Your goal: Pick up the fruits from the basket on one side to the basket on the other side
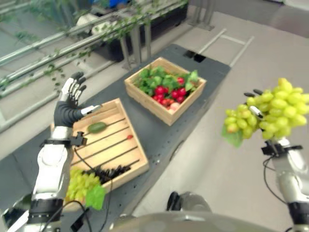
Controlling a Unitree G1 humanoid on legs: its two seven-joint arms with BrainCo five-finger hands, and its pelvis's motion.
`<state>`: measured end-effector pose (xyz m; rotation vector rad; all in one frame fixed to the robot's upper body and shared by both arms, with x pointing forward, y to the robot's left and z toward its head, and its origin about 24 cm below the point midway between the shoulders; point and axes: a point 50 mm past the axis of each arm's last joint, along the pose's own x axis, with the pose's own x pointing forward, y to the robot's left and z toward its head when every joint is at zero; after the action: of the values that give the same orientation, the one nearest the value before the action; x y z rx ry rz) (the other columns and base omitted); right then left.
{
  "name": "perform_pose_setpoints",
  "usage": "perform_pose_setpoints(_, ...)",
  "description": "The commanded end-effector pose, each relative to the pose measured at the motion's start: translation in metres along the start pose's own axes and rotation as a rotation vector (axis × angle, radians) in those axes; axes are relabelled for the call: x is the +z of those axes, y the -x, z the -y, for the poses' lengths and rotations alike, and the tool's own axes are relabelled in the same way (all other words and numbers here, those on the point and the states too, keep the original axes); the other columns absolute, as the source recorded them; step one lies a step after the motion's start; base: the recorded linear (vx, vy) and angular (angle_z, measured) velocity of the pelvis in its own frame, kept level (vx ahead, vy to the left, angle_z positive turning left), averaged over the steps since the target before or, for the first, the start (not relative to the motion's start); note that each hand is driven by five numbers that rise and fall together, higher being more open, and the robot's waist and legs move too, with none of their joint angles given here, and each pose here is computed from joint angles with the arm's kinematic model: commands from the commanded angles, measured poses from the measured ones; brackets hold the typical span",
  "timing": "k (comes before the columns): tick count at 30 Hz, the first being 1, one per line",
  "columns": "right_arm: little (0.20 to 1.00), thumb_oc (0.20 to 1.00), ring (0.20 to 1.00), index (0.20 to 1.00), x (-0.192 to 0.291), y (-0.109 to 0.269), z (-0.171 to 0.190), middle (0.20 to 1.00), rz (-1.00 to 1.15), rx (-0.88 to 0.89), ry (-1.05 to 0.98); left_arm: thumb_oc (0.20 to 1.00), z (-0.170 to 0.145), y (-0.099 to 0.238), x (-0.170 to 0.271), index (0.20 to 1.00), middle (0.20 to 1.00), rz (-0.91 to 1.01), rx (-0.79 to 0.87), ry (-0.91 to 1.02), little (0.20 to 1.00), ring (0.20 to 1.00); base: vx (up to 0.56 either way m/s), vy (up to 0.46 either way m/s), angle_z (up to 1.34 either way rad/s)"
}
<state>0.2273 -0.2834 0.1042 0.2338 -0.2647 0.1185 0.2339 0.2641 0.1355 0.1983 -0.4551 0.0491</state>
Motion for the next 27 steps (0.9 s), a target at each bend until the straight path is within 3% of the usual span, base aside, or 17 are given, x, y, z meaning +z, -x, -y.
perform_pose_setpoints(1, 0.2, 0.2, 0.2, 0.2, 0.046, -0.023, -0.01, 0.2, 0.221, 0.071, 0.088, 1.0, 0.005, 0.0, 0.013, 1.0, 1.0, 0.098, 0.048, -0.002, 1.0, 1.0, 0.04, 0.032, -1.72)
perform_pose_setpoints(18, 0.2, 0.2, 0.2, 0.2, 0.021, -0.027, -0.023, 0.2, 0.156, 0.109, 0.052, 1.0, -0.023, 0.011, 0.009, 1.0, 1.0, 0.079, 0.181, -0.114, 1.0, 1.0, 0.21, 0.055, -1.14)
perform_pose_setpoints(27, 0.2, 0.2, 0.2, 0.2, 0.02, -0.022, -0.025, 0.2, 0.144, 0.115, 0.046, 1.0, -0.029, 0.014, 0.014, 1.0, 1.0, 0.084, 0.225, -0.17, 1.0, 1.0, 0.08, 0.012, 0.04)
